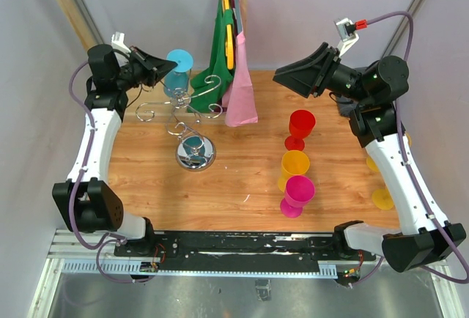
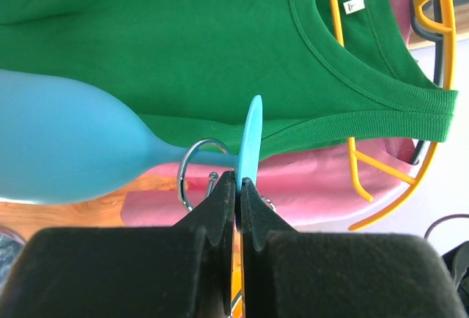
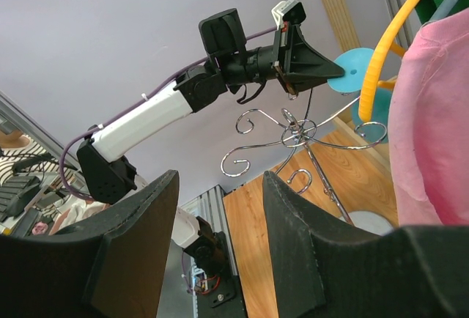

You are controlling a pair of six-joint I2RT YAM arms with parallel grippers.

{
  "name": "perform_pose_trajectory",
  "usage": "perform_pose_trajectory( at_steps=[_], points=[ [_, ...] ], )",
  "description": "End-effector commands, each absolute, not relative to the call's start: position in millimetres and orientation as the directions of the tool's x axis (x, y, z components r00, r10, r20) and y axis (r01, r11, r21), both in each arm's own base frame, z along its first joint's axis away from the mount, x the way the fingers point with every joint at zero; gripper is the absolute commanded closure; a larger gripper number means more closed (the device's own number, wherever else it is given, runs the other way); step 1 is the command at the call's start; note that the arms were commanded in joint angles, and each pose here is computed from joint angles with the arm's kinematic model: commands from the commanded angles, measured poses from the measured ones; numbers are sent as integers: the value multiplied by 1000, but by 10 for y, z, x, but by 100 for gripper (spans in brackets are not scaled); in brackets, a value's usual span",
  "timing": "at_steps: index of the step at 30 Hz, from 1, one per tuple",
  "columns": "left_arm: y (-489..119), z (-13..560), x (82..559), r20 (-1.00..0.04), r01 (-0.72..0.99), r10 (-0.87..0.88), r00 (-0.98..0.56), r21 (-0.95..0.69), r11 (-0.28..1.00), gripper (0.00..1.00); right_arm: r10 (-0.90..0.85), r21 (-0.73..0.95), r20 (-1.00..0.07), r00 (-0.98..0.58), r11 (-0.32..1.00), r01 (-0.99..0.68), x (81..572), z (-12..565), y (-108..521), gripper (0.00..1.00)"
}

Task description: Place the wine glass upside down on the wine glass rack

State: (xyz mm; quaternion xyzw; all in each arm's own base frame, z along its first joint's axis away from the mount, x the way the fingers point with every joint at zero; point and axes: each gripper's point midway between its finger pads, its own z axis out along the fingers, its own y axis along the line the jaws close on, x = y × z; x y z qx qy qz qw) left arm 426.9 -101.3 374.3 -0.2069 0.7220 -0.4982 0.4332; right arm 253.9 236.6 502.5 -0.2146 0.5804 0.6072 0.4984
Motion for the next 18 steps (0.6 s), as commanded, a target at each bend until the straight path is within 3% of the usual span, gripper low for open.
perform_pose_trajectory(
  at_steps=[1,13,18],
  points=[
    [-864,3986,4157,-484,163,-740,-467,-870,466,100,375,466,-846,-378,178,-866,2577,5062,2334,49],
    [-880,3957,4025,-472,157,-741,-478,-876,456,98,378,464,-846,-376,173,-869,2565,5098,2335,49],
    [-890,3960,3978,-480,162,-731,-485,-871,464,88,378,463,-846,-377,170,-870,2546,5113,2333,49]
  ],
)
